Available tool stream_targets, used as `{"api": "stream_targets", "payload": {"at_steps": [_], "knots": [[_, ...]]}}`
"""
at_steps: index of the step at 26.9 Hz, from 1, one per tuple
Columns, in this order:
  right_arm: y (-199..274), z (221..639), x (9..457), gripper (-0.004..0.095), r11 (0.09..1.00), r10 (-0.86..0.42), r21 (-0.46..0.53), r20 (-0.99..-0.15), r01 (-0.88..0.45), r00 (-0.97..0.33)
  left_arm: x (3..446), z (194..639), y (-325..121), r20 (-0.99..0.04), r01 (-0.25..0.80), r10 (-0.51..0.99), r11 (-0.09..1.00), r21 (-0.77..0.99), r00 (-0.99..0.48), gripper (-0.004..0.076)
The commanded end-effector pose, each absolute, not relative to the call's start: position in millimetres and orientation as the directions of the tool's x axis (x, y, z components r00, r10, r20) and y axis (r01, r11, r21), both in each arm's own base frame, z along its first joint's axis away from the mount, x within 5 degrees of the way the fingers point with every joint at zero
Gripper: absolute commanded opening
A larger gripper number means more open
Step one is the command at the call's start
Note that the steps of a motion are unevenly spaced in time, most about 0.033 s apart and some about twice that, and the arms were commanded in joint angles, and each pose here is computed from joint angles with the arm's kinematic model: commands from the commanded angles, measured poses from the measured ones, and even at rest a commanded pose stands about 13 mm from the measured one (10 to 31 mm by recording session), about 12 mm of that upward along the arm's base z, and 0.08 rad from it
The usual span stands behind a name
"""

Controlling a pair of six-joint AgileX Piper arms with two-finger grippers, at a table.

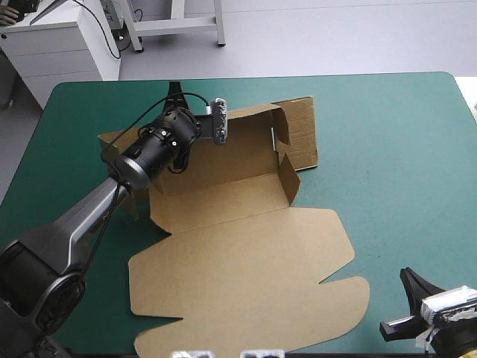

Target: Fold the box

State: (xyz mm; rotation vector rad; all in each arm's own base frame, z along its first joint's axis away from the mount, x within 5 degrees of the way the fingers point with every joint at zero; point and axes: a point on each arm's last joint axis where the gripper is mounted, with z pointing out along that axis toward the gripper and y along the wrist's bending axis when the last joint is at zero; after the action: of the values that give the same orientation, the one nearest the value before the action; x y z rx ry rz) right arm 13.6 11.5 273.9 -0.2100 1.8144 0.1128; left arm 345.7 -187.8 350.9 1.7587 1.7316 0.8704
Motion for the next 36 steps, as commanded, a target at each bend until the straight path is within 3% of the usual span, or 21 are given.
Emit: {"api": "stream_targets", "payload": {"at_steps": [1, 10, 21, 28, 36], "knots": [[10, 287, 9, -0.0014, 0.982, -0.062, -0.038, -0.990, -0.183, -0.126, 333, 389, -200, 0.030, 0.511, 0.999, -0.046, 0.859, 0.039, -0.0008], [10, 287, 9, -0.0014, 0.982, -0.062, -0.038, -0.990, -0.183, -0.126, 319, 394, -220, -0.107, 0.452, 0.994, 0.108, 0.886, -0.027, -0.0008], [10, 287, 9, -0.0014, 0.982, -0.062, -0.038, -0.990, -0.183, -0.126, 298, 372, -245, -0.068, 0.343, 0.997, 0.073, 0.937, -0.025, -0.0008], [10, 287, 9, -0.0014, 0.982, -0.062, -0.038, -0.990, -0.183, -0.126, 290, 346, -240, -0.064, 0.290, 0.998, 0.065, 0.955, -0.013, -0.0008], [10, 287, 9, -0.0014, 0.982, -0.062, -0.038, -0.990, -0.183, -0.126, 260, 316, -225, -0.015, 0.149, 0.997, 0.003, 0.989, 0.077, -0.0008]]}}
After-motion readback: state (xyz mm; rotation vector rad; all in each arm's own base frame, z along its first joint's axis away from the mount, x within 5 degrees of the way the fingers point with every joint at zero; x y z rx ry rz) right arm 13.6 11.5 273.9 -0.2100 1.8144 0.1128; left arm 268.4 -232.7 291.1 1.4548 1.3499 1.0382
